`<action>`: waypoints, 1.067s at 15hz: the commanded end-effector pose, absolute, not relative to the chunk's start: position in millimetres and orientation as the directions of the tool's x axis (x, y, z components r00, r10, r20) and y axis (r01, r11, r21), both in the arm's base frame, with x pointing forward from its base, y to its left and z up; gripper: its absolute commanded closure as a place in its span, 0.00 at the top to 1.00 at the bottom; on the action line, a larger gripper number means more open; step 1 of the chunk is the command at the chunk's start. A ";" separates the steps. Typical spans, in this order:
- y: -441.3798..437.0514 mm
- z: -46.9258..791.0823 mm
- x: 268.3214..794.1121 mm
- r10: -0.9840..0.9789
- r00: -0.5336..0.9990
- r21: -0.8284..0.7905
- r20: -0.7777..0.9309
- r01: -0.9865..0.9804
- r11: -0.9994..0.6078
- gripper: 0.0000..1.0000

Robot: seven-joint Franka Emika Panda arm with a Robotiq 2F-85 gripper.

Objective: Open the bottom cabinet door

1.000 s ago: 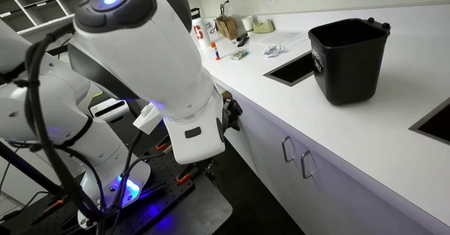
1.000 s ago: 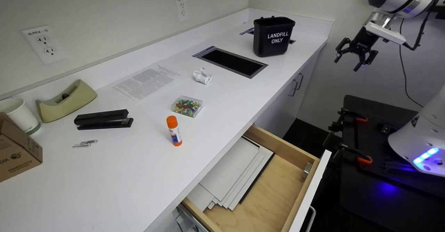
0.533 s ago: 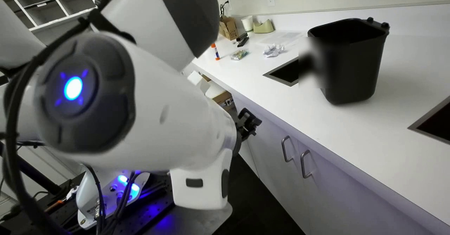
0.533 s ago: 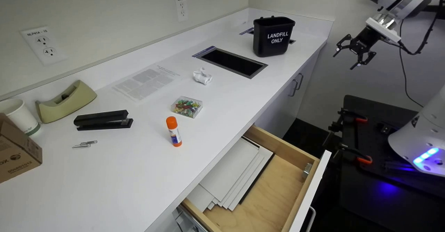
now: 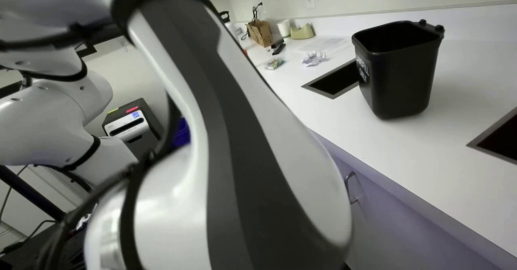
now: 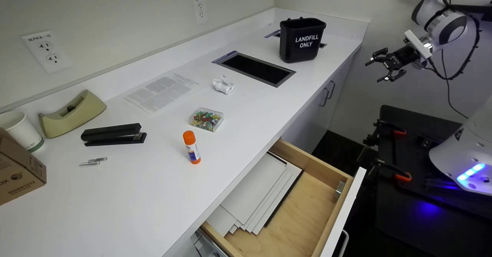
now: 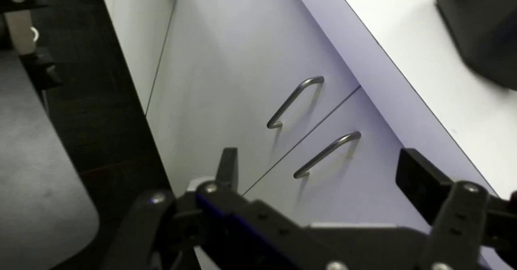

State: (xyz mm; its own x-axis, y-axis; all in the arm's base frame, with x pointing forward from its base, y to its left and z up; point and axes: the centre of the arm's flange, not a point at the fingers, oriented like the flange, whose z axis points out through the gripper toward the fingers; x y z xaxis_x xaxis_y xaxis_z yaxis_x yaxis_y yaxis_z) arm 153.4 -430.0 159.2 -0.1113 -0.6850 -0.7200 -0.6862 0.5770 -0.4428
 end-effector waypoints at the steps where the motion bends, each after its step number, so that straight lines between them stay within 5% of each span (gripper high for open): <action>1: -469.3 102.7 161.8 -0.615 -0.041 -0.438 -0.788 -0.665 0.605 1.00; 9: -453.5 94.4 162.5 -0.588 -0.063 -0.401 -0.807 -0.672 0.622 1.00; 16: -450.3 31.7 176.8 -0.459 -0.075 -0.375 -0.885 -0.467 0.800 1.00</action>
State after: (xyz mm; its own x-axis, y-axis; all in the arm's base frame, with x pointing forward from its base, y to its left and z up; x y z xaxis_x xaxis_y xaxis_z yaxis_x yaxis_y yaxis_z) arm 173.1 -442.4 56.9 -0.0822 -0.5312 -0.8433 -0.5477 0.7310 -0.4071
